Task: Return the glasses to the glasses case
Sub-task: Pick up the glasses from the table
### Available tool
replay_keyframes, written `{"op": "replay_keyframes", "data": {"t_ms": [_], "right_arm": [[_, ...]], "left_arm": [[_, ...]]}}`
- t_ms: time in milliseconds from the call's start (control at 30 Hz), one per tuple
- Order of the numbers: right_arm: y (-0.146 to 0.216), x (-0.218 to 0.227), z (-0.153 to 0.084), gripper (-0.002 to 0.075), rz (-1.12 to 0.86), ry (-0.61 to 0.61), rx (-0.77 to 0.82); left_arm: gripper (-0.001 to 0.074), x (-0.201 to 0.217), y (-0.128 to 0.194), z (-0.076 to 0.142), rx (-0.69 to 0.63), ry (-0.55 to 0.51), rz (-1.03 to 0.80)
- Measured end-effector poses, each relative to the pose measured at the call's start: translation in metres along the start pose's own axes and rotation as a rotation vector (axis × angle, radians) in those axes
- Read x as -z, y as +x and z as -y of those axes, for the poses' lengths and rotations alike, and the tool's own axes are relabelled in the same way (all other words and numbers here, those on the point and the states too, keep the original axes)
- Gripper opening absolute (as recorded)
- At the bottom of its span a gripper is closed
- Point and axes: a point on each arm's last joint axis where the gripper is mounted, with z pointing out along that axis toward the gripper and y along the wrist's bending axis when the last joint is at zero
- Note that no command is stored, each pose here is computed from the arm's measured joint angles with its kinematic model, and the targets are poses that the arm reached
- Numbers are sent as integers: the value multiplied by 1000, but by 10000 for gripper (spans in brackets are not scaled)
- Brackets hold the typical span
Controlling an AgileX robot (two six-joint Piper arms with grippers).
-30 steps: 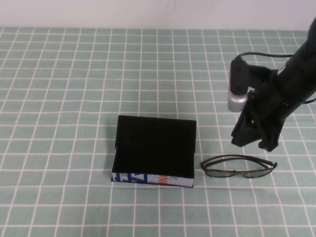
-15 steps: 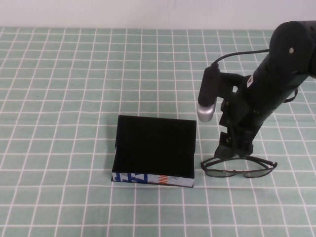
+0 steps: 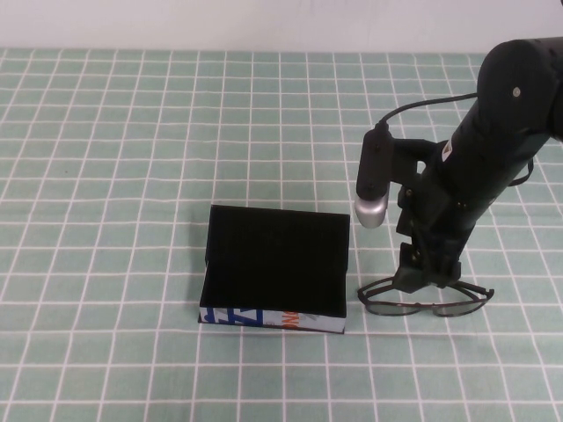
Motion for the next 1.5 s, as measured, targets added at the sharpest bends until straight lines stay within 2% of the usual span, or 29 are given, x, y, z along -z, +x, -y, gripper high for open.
{"op": "replay_keyframes", "data": {"t_ms": [367, 667, 867, 1500], "right_arm": [[2, -7, 9, 555, -34, 63, 34], [5, -37, 16, 591, -83, 6, -7], [6, -39, 17, 612, -97, 4, -23], [20, -52, 10, 613, -185, -41, -9]], "left_arm": [[-2, 0, 0, 0, 0, 0, 0], [-2, 0, 0, 0, 0, 0, 0], [-2, 0, 0, 0, 0, 0, 0], [-2, 0, 0, 0, 0, 0, 0]]}}
